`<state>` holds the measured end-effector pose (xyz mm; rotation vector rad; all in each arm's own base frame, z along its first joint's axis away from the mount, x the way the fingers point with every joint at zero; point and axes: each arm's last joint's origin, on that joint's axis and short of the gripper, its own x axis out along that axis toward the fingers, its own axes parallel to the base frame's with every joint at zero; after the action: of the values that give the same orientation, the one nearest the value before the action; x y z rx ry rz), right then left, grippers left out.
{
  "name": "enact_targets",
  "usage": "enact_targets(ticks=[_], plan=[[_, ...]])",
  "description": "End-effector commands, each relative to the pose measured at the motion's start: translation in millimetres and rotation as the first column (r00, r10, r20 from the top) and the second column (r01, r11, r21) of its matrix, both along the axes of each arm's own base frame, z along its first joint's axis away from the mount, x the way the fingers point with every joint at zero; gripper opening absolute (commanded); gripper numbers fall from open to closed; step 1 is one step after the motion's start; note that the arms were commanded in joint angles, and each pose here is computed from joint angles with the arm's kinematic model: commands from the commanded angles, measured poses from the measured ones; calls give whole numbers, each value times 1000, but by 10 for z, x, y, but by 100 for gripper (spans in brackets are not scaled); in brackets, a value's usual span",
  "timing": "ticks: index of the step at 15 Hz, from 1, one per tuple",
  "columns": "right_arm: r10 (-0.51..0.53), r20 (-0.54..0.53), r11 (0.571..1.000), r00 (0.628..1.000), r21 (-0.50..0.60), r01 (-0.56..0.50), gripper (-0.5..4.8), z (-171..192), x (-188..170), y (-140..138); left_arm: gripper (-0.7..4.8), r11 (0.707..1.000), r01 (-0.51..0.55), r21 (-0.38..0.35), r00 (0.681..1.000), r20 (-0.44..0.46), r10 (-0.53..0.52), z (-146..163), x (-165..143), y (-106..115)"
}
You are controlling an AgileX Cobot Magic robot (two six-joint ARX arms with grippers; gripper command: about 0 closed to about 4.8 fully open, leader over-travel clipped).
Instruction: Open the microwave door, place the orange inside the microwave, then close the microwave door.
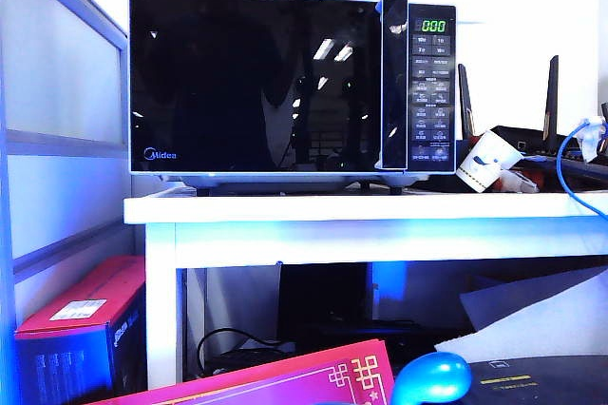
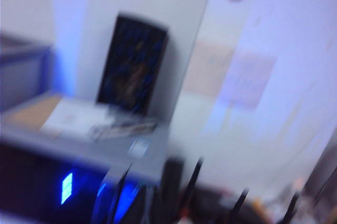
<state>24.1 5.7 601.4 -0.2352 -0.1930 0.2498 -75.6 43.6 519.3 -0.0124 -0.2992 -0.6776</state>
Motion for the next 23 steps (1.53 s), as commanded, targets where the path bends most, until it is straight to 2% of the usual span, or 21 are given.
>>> enact_targets(ticks=[1,2,4,5,7,9,11,13,16,18,20,23], plan=[[51,-60,998,997,27,-49,-5,-185,-304,-160,-6,991,-66,117,984,-159,85,-408,-272,196],[99,-79,995,992,9,-99,-5,-309,-338,-163,-6,985,-54,162,972,-216,89,-527,-287,203],[116,-105,993,988,-4,-117,-5,-531,-280,-123,-6,986,-22,167,973,-224,60,-646,-200,137],[129,-91,992,987,2,-129,-5,-767,-185,-65,-6,988,17,152,978,-208,15,-767,-1,-3],[149,-43,989,988,22,-148,-5,-1024,-82,-1,-6,986,45,158,976,-217,-10,-985,284,-192],[153,9,987,988,47,-154,-5,-1513,97,103,-6,985,102,140,962,-265,-62,-1457,810,-541],[153,3,987,988,47,-153,-5,-2075,280,209,-5,992,98,84,967,-243,-75,-1903,1238,-811],[160,-88,986,983,49,-156,-5,-2651,443,303,-6,995,51,86,964,-263,-26,-2452,1518,-972],[179,-246,977,953,157,-143,-5,-3392,646,421,-6,984,-15,179,916,-392,85,-3097,1657,-1030],[132,-342,987,931,137,-89,-5,-3912,741,463,-5,973,-9,229,893,-435,110,-3344,1672,-1038],[116,-437,990,892,127,-66,-5,-4267,753,469,-5,960,-33,279,872,-462,164,-3450,1672,-1024],[101,-487,993,867,101,-59,-5,-4471,744,464,-5,957,-29,288,865,-473,169,-3466,1668,-1021]])
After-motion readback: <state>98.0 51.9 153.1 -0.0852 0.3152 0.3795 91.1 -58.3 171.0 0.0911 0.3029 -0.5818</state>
